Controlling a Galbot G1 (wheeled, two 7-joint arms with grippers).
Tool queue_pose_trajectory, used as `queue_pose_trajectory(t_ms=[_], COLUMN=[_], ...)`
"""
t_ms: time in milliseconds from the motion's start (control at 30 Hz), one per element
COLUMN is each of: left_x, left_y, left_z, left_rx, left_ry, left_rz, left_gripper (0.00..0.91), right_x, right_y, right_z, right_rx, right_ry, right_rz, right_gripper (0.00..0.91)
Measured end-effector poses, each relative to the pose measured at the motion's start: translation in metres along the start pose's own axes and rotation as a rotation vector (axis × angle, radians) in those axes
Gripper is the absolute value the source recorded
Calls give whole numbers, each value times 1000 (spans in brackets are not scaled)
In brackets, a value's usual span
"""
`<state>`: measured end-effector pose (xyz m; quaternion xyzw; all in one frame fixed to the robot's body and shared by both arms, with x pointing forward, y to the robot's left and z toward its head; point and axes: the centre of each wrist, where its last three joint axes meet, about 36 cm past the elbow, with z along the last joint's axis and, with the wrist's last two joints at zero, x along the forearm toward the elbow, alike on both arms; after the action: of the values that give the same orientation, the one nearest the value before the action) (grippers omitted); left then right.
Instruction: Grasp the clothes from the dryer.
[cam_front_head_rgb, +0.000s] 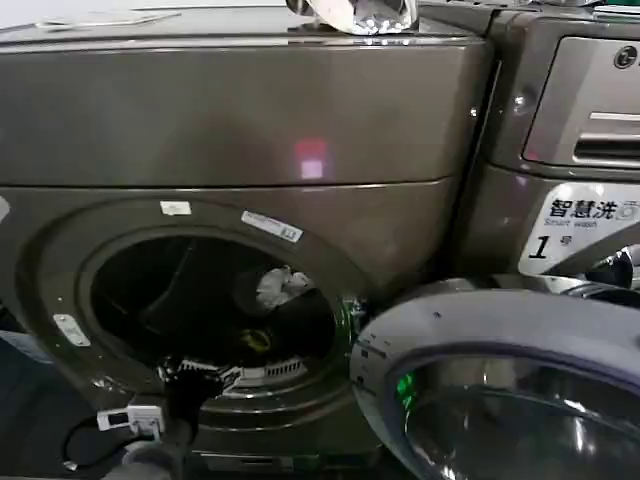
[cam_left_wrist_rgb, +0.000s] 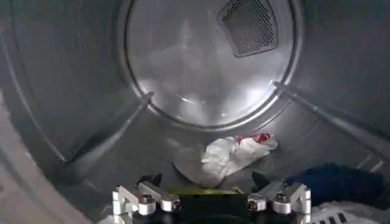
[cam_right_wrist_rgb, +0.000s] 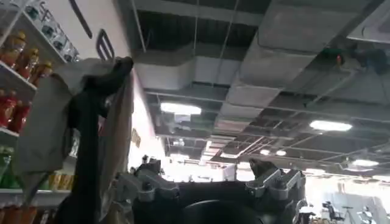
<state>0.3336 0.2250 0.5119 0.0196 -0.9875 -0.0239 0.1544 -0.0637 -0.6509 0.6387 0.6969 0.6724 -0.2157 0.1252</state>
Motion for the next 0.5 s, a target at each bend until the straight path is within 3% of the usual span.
queue_pose_trajectory(t_ms=[500], left_x=[-67], left_y=[7], left_z=[-8], left_rx=[-56], left_ry=[0], left_rz=[-1], left_gripper=[907], right_x=[2], right_y=[13], right_z=[6], right_rx=[5], right_ry=[3], right_rz=[-26], right_gripper=[907])
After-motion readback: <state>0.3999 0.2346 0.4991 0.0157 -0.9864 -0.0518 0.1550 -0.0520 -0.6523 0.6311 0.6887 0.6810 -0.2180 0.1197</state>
